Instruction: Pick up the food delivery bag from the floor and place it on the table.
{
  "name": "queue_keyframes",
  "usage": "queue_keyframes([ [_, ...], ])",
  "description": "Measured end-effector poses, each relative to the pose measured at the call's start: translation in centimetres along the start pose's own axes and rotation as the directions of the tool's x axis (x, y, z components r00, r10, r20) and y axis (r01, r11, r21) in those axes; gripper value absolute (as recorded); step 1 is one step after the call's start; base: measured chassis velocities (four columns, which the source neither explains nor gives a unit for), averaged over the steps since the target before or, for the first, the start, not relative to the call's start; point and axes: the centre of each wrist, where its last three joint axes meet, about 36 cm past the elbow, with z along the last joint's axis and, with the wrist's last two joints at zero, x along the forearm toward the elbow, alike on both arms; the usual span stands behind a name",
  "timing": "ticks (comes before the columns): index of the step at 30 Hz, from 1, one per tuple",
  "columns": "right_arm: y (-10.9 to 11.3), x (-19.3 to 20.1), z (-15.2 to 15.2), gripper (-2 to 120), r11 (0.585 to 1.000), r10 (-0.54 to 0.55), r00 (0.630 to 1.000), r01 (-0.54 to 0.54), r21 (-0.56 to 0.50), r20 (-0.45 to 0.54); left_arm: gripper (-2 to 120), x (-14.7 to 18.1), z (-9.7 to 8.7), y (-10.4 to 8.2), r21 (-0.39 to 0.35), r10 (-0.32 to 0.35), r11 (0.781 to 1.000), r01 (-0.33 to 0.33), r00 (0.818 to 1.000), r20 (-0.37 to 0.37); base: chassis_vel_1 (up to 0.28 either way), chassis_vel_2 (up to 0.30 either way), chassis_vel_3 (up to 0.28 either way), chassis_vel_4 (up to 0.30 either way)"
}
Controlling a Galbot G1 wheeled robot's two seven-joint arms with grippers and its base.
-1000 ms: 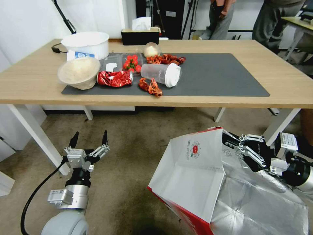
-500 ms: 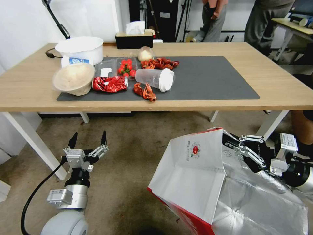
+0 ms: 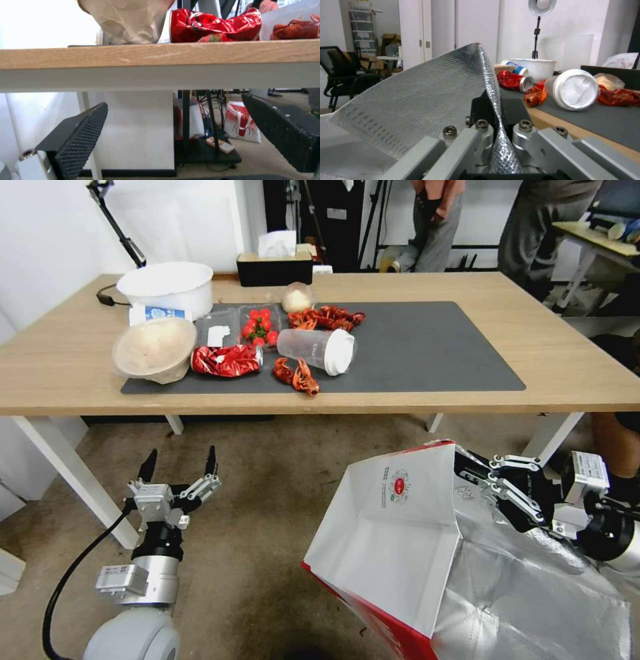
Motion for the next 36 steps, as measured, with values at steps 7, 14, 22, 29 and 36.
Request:
queue_keyframes([
  [7,0.01,0.00,-0.19,0,1.000,-0.003,1.000,0.003,0.003,0.001,100,0.13,-0.19,-0.04,0.000,0.001,1.000,-0.001,1.000,0.000,0.000,0.000,0.000,0.000],
  [14,0.05,-0.05,-0.26,0,1.000,-0.006,1.000,0.006,0.004,0.003,100,0.27,-0.35,-0.10,-0.002,0.003,1.000,-0.003,1.000,0.000,0.000,0.000,0.000,0.000],
  [22,0.04,0.00,-0.31,0,1.000,-0.011,1.000,0.011,0.004,0.005,100,0.41,-0.51,-0.14,-0.006,0.005,1.000,-0.005,1.000,0.000,0.000,0.000,0.000,0.000],
  [29,0.07,0.05,-0.36,0,1.000,-0.010,1.000,0.010,0.004,0.006,100,0.44,-0.49,-0.21,-0.008,0.006,1.000,-0.006,1.000,0.000,0.000,0.000,0.000,0.000],
  [36,0.09,0.05,-0.35,0,1.000,-0.009,1.000,0.009,0.004,0.008,100,0.44,-0.43,-0.21,-0.008,0.007,1.000,-0.007,1.000,-0.001,0.000,0.000,0.000,0.000],
])
